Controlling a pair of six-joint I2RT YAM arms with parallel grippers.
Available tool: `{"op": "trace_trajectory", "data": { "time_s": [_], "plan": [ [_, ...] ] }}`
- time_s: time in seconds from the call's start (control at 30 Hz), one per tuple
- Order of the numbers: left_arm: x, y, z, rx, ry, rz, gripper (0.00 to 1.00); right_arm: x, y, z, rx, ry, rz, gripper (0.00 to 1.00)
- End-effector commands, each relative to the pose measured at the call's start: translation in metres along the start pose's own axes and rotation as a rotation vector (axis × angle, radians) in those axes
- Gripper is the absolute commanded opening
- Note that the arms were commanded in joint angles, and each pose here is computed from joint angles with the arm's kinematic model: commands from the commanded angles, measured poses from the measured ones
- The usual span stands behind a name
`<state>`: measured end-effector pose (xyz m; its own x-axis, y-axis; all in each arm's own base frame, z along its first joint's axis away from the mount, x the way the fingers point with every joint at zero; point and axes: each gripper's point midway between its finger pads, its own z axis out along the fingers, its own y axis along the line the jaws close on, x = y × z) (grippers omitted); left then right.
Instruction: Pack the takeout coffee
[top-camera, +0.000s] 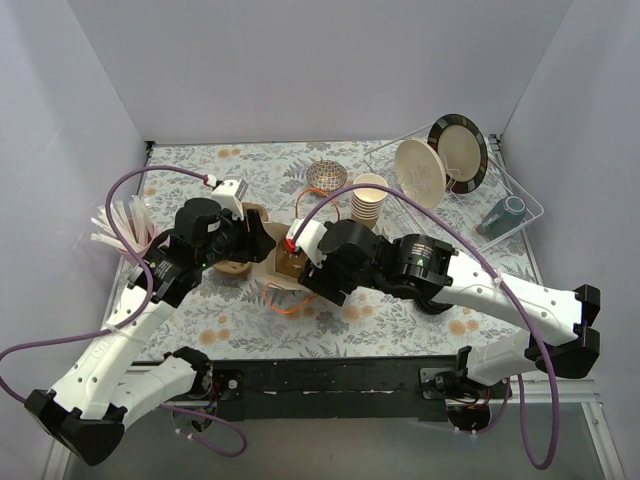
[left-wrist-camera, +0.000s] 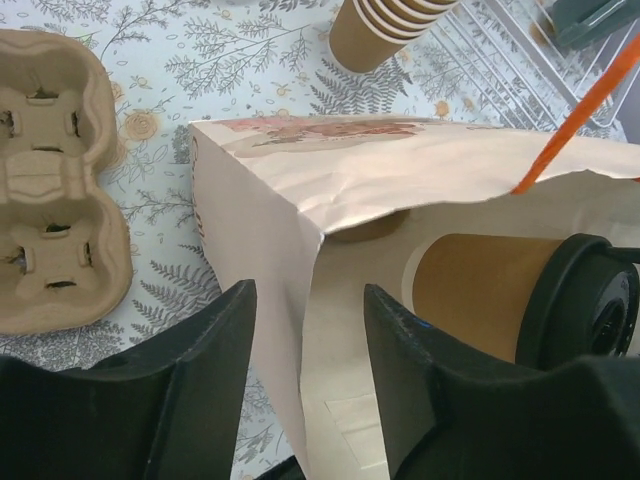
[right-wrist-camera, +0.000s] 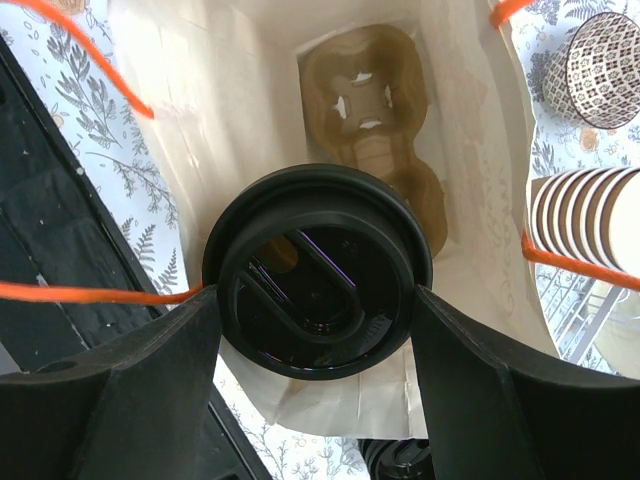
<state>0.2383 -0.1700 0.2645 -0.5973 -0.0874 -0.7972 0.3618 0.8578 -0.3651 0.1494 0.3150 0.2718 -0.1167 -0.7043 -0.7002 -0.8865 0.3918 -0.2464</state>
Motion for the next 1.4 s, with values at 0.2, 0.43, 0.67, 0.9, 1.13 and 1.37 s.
{"op": "trace_trajectory", "data": {
  "time_s": [0.2,0.43,0.67,0.9,1.13,1.37],
  "plan": [
    [-0.001,-0.01,-0.012,0.059,-0.008,0.028,0.27,0.005,-0.007,-0.009,0.068,-0.041,0.035,0.29],
    [0.001,-0.024,-0.014,0.136,-0.005,-0.011,0.03,-0.003,-0.01,-0.003,0.074,-0.041,-0.041,0.29],
    [-0.003,-0.026,-0.012,0.139,-0.006,0.003,0.0,-0.02,-0.014,0.006,0.077,-0.044,-0.164,0.29],
    [0.006,-0.029,-0.011,0.185,-0.002,0.029,0.0,-0.04,-0.021,0.005,0.1,-0.077,-0.193,0.28],
    [0.007,-0.032,-0.012,0.233,-0.051,0.095,0.0,-0.037,-0.025,0.01,0.089,-0.071,-0.25,0.28],
    [0.009,-0.035,-0.01,0.279,-0.081,0.171,0.0,-0.019,-0.021,0.014,0.028,-0.052,-0.325,0.28]
  ]
}}
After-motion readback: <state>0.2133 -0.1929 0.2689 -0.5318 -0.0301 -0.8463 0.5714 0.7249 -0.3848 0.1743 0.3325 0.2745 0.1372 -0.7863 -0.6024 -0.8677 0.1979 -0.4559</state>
